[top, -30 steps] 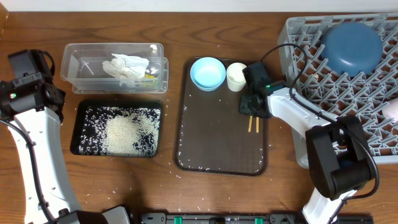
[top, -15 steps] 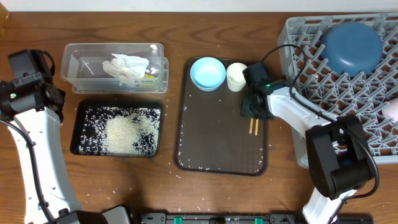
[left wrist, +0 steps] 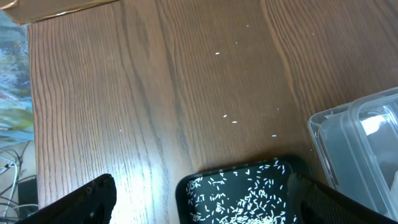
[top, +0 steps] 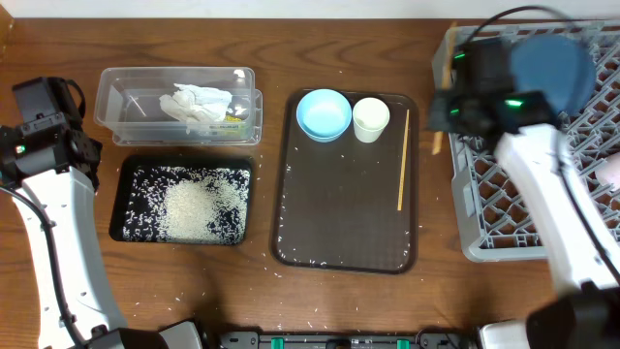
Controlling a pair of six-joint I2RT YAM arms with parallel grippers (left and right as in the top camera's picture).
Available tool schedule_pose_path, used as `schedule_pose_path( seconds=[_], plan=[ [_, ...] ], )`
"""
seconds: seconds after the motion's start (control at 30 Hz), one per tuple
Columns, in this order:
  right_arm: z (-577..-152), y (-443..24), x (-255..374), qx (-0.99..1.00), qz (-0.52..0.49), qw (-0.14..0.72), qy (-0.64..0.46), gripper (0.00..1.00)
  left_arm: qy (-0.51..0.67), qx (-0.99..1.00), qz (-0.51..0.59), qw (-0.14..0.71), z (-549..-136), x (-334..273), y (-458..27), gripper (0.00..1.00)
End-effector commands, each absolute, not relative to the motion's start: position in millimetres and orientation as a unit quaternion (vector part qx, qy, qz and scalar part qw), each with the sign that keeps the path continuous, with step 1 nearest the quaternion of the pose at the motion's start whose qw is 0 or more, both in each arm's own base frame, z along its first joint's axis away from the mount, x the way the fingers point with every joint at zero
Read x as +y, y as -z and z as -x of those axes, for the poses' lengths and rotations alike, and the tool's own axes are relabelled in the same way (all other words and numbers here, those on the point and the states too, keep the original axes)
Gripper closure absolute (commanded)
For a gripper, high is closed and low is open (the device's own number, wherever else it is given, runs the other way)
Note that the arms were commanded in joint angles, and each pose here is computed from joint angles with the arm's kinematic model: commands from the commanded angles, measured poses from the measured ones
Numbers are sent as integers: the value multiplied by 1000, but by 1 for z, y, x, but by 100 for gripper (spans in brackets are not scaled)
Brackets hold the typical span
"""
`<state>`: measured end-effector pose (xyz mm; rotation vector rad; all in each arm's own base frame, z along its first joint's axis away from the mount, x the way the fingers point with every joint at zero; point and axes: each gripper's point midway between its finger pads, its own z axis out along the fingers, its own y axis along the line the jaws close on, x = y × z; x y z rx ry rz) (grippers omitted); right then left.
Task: Sort waste into correct bins and load items into the dishwasher rack
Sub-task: 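Lift the chopstick with the right gripper and stand it in the rack, then move the right gripper back to the remaining chopstick and grasp it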
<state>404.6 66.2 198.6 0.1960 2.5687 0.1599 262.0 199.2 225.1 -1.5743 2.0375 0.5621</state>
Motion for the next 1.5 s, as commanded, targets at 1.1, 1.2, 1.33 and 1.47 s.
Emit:
schedule_pose_path(
  seconds=[1.1,1.2,1.33,1.47],
  plan=[
    [-432,-133,-25,975,13,224,4,99,-212,751,574,247,-261,201,-225,9],
    [-433,-129,-27,975,10,220,4,98,-212,751,574,247,-261,201,-225,9],
    [-434,-121,-27,977,10,211,3,91,-212,751,574,247,-261,201,-225,9],
    [-435,-119,-22,977,13,211,-12,77,-212,751,574,247,-261,201,-225,9]
  ],
)
